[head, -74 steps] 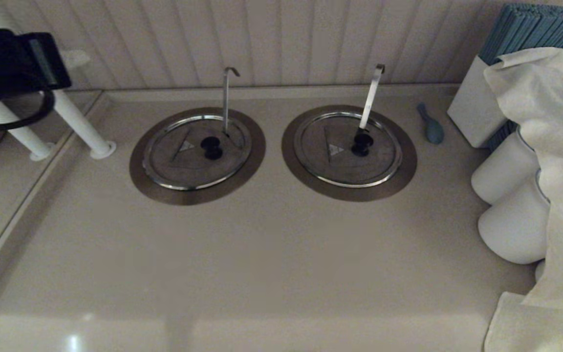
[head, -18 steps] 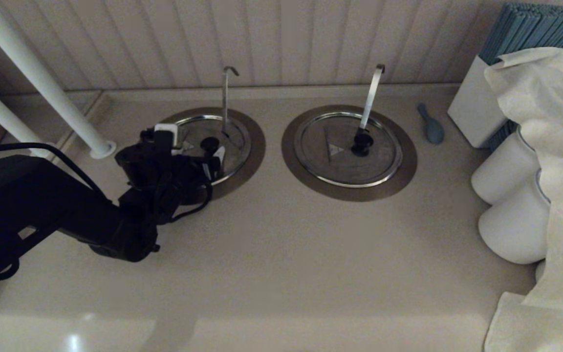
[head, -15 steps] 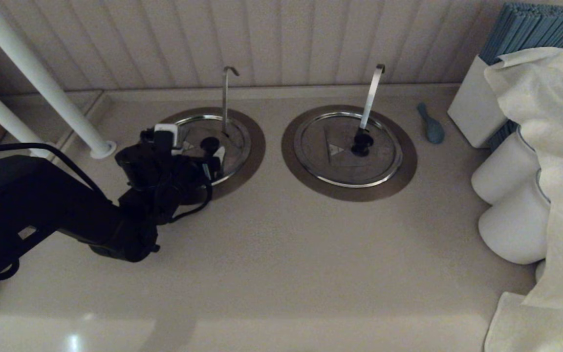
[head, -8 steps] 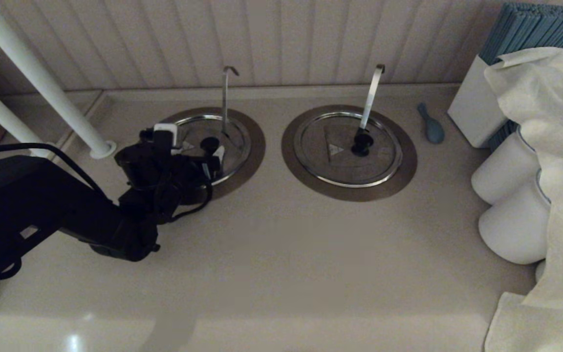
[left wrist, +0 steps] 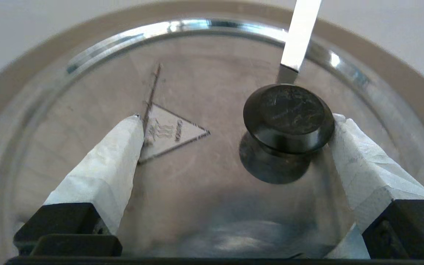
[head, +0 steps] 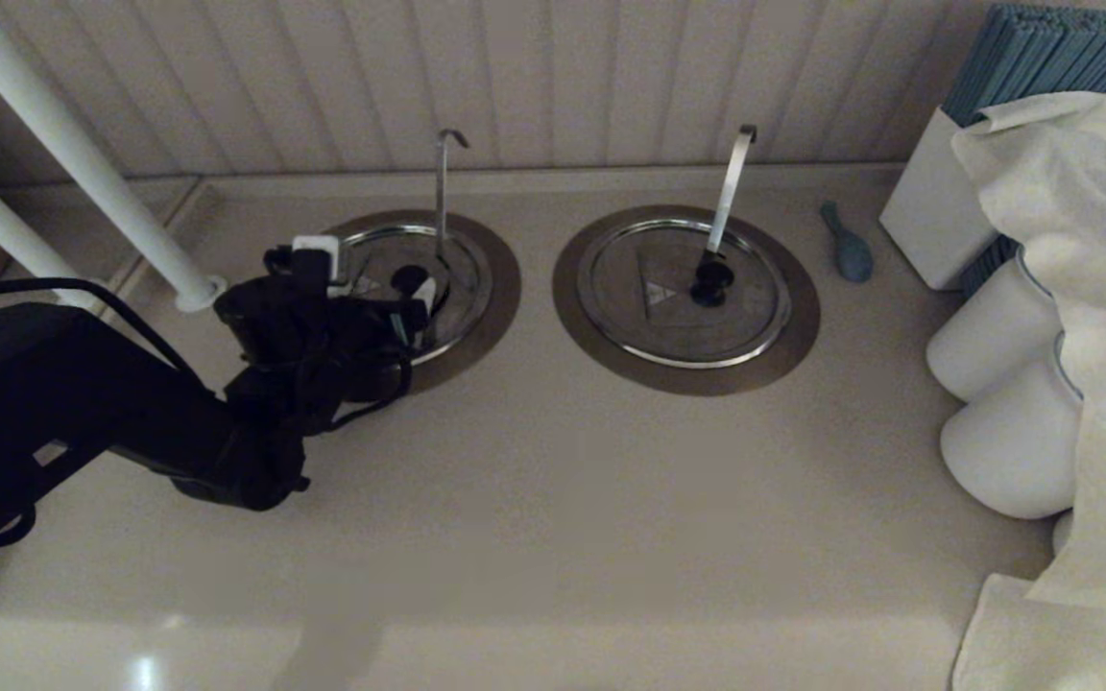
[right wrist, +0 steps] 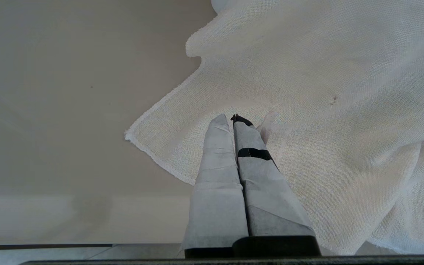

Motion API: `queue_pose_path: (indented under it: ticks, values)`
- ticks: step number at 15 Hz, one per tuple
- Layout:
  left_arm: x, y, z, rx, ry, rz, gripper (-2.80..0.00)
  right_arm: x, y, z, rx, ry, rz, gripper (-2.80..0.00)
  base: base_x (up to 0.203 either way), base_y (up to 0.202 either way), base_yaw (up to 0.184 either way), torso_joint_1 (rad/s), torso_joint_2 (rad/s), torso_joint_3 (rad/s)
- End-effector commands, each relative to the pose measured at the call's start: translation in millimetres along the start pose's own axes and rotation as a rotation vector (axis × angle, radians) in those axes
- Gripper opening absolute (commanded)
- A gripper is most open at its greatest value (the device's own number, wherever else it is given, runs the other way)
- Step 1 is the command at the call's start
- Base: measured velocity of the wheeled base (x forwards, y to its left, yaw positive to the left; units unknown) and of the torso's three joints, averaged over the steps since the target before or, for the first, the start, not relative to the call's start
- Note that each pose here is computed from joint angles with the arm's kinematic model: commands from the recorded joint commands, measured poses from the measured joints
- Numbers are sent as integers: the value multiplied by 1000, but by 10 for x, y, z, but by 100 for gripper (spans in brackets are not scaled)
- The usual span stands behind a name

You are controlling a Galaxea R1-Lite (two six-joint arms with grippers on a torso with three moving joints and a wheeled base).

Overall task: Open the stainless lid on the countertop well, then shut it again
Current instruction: Open the lid

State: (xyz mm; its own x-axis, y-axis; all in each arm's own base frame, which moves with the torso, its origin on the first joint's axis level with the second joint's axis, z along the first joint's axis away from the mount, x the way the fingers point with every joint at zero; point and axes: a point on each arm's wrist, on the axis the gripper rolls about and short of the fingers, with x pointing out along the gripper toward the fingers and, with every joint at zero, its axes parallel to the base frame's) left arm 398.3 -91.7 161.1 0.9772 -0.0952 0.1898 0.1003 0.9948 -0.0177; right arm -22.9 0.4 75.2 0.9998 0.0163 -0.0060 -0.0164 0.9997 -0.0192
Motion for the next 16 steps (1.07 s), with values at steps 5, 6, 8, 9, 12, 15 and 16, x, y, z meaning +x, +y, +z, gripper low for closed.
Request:
queue_pose_path:
  ticks: [5,6,8,9,12,15,16]
  values:
    - [-88,5,315,-11,-75,1,0,0,0,-1,-1,0,1,-280,0,0,0,0,0,0]
    - [-95,6,340,-12,-81,1,0,0,0,-1,-1,0,1,-280,0,0,0,0,0,0]
    - [-99,13,361,-12,-86,2,0,0,0,-1,-1,0,1,-280,0,0,0,0,0,0]
    - [-101,13,367,-13,-87,2,0,1,0,-5,-1,2,1,-280,0,0,0,0,0,0]
    - [-108,13,368,-14,-86,1,0,0,0,-1,-1,0,1,-280,0,0,0,0,0,0]
    - [-126,-51,234,-10,-44,-22,0,0,0,-1,-1,0,1,-280,0,0,0,0,0,0]
    - [-116,-67,174,-10,-30,-29,0,0,0,-1,-1,0,2,-280,0,0,0,0,0,0]
